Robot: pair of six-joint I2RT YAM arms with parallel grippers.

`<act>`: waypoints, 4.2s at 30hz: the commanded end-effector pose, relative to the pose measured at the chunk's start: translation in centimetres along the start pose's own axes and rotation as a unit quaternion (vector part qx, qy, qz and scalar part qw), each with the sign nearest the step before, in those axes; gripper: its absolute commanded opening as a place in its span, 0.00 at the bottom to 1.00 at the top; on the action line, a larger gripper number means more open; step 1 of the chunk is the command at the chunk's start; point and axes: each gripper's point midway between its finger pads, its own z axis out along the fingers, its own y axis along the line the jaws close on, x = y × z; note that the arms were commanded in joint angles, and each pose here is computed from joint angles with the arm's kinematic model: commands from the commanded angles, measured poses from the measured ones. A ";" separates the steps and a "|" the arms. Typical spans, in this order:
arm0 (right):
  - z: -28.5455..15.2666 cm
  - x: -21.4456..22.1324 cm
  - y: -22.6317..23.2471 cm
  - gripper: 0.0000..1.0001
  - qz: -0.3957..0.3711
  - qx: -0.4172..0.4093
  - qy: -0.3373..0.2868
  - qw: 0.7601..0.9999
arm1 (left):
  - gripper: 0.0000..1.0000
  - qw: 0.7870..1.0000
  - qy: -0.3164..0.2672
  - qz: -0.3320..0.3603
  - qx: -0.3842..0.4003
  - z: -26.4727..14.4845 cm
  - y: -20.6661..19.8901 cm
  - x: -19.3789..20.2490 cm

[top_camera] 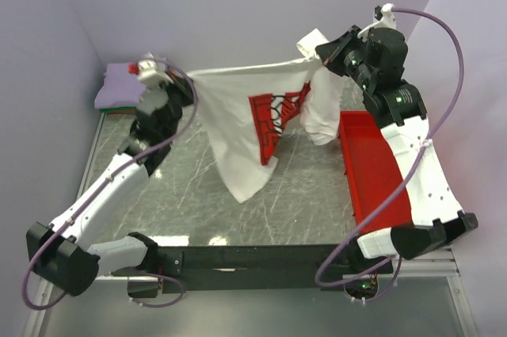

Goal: Fold and stack the t-shirts
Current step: Move the tshirt to the center of the board, then flatten the tshirt out

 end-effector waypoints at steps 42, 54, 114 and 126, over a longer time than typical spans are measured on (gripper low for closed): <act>-7.1 30.5 -19.1 0.45 0.091 0.077 0.239 0.964 | 0.01 0.964 0.066 -0.204 -0.156 -7.5 19.4 12.9; -5.6 30.6 -20.7 0.50 0.085 0.115 0.217 0.966 | 0.01 0.964 0.063 -0.196 -0.171 -9.1 20.1 13.2; -5.6 34.8 -18.2 0.04 0.080 0.111 0.273 0.952 | 0.01 0.969 0.064 -0.185 -0.147 -9.8 18.8 11.8; -8.4 37.7 -19.7 0.34 0.101 0.102 0.290 0.946 | 0.01 0.969 0.069 -0.181 -0.151 -10.5 19.2 12.5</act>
